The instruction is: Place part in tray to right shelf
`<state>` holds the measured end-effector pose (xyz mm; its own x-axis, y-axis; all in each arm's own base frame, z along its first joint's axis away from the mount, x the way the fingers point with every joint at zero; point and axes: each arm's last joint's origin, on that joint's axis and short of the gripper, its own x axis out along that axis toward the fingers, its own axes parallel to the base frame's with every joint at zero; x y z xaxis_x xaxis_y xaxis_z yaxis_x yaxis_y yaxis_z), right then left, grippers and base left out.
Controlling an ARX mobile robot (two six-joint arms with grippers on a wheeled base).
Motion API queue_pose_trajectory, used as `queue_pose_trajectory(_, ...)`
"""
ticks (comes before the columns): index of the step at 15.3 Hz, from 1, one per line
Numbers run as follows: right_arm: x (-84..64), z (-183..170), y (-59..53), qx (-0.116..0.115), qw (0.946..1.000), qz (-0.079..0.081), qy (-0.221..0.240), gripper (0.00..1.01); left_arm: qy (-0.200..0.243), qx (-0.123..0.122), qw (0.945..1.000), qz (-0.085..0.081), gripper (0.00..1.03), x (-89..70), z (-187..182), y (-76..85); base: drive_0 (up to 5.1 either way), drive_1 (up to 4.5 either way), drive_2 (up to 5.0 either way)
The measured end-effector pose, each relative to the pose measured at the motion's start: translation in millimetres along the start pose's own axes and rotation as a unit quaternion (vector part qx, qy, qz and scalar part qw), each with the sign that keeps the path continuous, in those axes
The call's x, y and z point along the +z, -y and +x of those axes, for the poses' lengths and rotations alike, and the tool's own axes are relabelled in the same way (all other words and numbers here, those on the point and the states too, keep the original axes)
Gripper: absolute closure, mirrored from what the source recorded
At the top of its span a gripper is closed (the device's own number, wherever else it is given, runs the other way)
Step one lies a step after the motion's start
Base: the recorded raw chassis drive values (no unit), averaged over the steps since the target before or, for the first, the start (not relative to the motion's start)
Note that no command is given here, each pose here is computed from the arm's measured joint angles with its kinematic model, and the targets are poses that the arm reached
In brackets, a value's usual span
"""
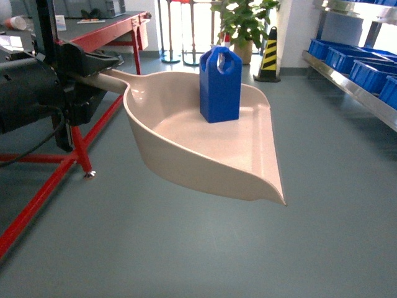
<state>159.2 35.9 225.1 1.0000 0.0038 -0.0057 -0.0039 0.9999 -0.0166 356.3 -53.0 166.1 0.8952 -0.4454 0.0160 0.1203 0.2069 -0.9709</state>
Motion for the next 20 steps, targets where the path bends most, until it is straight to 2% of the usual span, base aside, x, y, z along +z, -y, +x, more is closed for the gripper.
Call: queue_pose_trajectory(20, 0.3, -0.1, 0.1, 0.0, 1.0, 0.0, 0.001, 0.03, 0.0, -0.002, 1.0, 0.001, 0.89, -0.1, 0.1, 0.5, 0.1, 4.33, -4.2)
